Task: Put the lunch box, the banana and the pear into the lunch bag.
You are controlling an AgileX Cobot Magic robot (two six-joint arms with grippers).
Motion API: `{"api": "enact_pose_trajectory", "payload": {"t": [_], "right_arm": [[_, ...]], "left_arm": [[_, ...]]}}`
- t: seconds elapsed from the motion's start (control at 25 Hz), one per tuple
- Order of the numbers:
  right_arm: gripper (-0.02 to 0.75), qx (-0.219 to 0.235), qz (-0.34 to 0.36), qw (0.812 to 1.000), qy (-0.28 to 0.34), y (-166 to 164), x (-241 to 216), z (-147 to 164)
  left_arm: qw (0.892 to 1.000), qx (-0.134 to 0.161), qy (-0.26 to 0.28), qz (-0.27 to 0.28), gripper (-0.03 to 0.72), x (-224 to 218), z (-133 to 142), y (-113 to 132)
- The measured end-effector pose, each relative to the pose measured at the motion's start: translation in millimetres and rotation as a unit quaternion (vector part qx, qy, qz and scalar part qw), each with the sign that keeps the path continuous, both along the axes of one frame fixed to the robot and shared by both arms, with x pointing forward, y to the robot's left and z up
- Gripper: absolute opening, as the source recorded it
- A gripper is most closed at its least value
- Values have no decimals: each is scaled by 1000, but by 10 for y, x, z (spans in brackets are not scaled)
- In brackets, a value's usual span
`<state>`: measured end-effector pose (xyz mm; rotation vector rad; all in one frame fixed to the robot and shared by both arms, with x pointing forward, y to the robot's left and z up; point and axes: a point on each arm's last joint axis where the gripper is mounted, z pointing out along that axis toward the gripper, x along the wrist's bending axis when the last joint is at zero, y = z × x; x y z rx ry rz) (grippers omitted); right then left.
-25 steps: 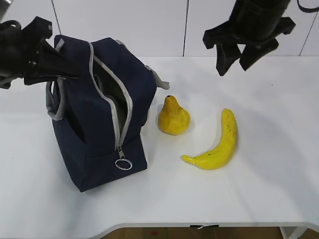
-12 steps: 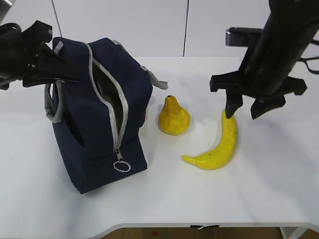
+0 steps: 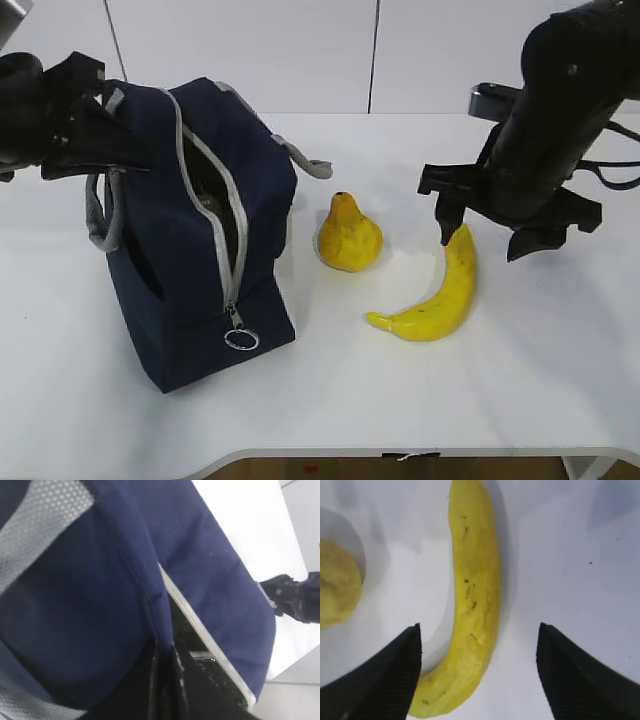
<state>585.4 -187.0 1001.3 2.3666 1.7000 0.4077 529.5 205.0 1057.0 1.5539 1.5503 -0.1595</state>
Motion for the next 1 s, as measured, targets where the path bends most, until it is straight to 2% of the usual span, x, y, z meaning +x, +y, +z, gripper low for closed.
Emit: {"api": "enact_pose_trajectory", "payload": {"t": [0.12,0.44,1.0], "right_arm": [[583,1,-6,1000,6,20,50,-122],[585,-4,-3,1000,20,58,153,-421],[585,-13,0,1000,9,70,247,-620]], "left_arm": [[1000,4,-1,-2,4,-1,-4,3],[1000,5,-1,-3,4,-2,-5,3],[1000,6,-1,-4,4,-4,-6,3]]}}
